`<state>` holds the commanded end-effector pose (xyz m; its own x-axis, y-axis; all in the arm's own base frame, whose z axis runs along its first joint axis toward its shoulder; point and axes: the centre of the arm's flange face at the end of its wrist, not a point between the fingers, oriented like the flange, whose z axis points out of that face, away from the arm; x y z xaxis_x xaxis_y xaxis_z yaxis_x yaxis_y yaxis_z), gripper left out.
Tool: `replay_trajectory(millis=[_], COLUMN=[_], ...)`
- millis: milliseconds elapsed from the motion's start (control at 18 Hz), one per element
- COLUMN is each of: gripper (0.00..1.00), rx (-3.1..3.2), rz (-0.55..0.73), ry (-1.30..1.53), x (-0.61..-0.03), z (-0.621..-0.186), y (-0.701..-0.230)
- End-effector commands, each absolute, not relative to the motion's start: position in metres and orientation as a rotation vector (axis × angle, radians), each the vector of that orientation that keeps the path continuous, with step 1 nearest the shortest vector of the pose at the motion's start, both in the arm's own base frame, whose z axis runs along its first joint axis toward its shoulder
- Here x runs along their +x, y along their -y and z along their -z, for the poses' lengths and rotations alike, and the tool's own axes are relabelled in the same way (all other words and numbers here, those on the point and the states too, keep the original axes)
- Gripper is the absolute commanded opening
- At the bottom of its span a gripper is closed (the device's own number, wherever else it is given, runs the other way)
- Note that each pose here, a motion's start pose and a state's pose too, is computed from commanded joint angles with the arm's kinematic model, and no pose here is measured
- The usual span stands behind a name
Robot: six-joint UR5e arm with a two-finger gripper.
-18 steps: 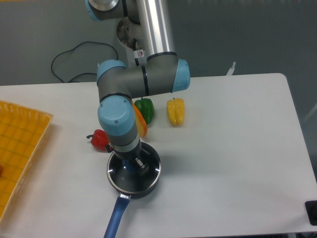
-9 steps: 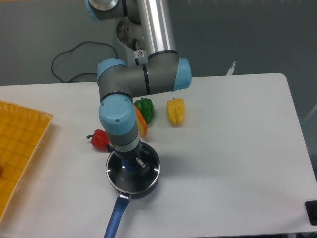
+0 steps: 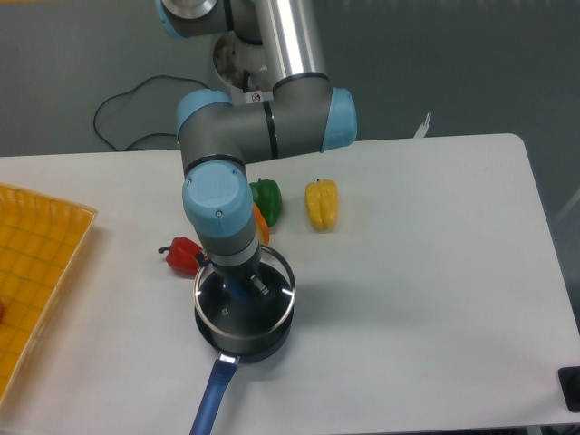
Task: Open the lid
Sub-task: 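Lift the glass lid by its knob up off the saucepan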
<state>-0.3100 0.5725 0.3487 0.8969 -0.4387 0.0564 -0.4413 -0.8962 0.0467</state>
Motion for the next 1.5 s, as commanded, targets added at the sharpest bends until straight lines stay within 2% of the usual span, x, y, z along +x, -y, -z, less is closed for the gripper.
replay_trajectory(millis=[611, 1056, 1500], gripper=[0.5, 0.5, 0.5], rx=[2.883, 2.905, 2.919], rz=[-0.043, -0.029, -0.036], ry=[0.9, 0.879, 0.841], x=[-0.339, -0.368, -0.384], z=[-0.364, -0.379, -0.377], y=[-0.541, -0.506, -0.494])
